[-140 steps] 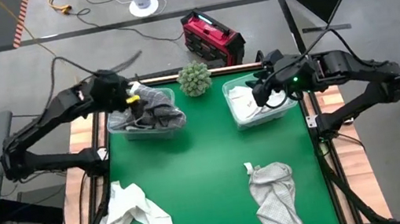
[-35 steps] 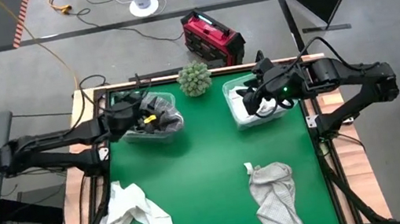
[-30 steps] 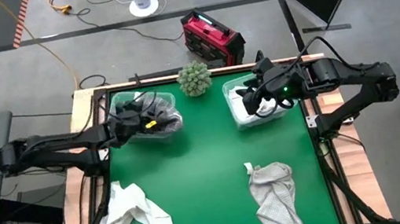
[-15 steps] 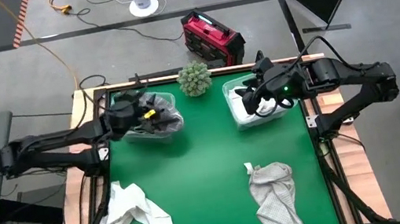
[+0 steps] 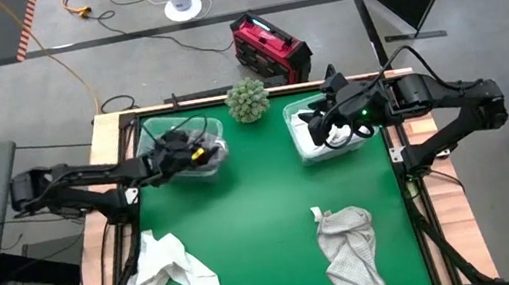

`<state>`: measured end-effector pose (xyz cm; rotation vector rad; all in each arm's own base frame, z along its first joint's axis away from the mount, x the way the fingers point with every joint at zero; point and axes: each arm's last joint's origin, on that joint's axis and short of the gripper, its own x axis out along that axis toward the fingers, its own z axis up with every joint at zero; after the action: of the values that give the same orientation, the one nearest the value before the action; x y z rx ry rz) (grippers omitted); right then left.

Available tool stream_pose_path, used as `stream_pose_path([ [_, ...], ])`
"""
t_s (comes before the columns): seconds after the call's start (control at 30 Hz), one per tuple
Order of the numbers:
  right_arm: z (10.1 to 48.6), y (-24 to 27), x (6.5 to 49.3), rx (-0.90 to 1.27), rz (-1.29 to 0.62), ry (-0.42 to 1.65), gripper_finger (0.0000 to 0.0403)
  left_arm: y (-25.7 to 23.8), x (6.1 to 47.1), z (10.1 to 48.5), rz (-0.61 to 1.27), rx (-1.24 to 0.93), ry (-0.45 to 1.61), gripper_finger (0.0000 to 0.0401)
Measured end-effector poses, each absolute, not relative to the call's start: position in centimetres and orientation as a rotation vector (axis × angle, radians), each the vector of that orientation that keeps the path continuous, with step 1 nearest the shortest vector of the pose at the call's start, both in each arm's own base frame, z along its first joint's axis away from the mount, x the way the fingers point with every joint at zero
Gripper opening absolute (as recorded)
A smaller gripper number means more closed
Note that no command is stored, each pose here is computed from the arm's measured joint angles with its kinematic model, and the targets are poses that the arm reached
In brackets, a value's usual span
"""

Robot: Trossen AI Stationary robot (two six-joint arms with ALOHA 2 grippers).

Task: Sort towels by color in basket
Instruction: Put the black pattern towel into the right transparent bin

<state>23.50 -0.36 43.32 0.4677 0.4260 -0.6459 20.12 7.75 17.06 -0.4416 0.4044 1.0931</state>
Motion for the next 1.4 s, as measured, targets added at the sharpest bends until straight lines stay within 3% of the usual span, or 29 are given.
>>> stream_pose_path([
  [0.1,43.3,-0.4,23.5,0.468,-0.646,0.426,0.0227,7.8,20.3,18.6,1.074,-0.393,0.418,0.0238],
  [0.3,43.3,-0.4,23.5,0.467,-0.646,0.427,0.0227,7.8,21.1,25.0,1.089,-0.049,0.433,0.0228],
  [0.4,43.3,-0.4,23.5,0.468,-0.646,0.427,0.0227,8.0,21.3,26.0,1.14,0.085,0.499,0.0215],
  [0.73,43.4,-0.4,23.5,0.497,-0.649,0.409,0.0227,9.4,24.0,18.8,1.084,0.4,0.97,0.0186],
  [0.93,43.4,-0.4,23.6,0.499,-0.647,0.406,0.0227,8.8,24.9,16.3,1.094,0.584,1.115,0.0184],
  [1.13,43.4,-0.4,23.6,0.494,-0.646,0.408,0.0227,7.7,24.0,19.1,1.211,0.727,1.08,0.0184],
  [1.4,43.4,-0.4,23.5,0.49,-0.648,0.41,0.0227,7.3,22.0,27.3,1.277,0.577,0.819,0.0184],
])
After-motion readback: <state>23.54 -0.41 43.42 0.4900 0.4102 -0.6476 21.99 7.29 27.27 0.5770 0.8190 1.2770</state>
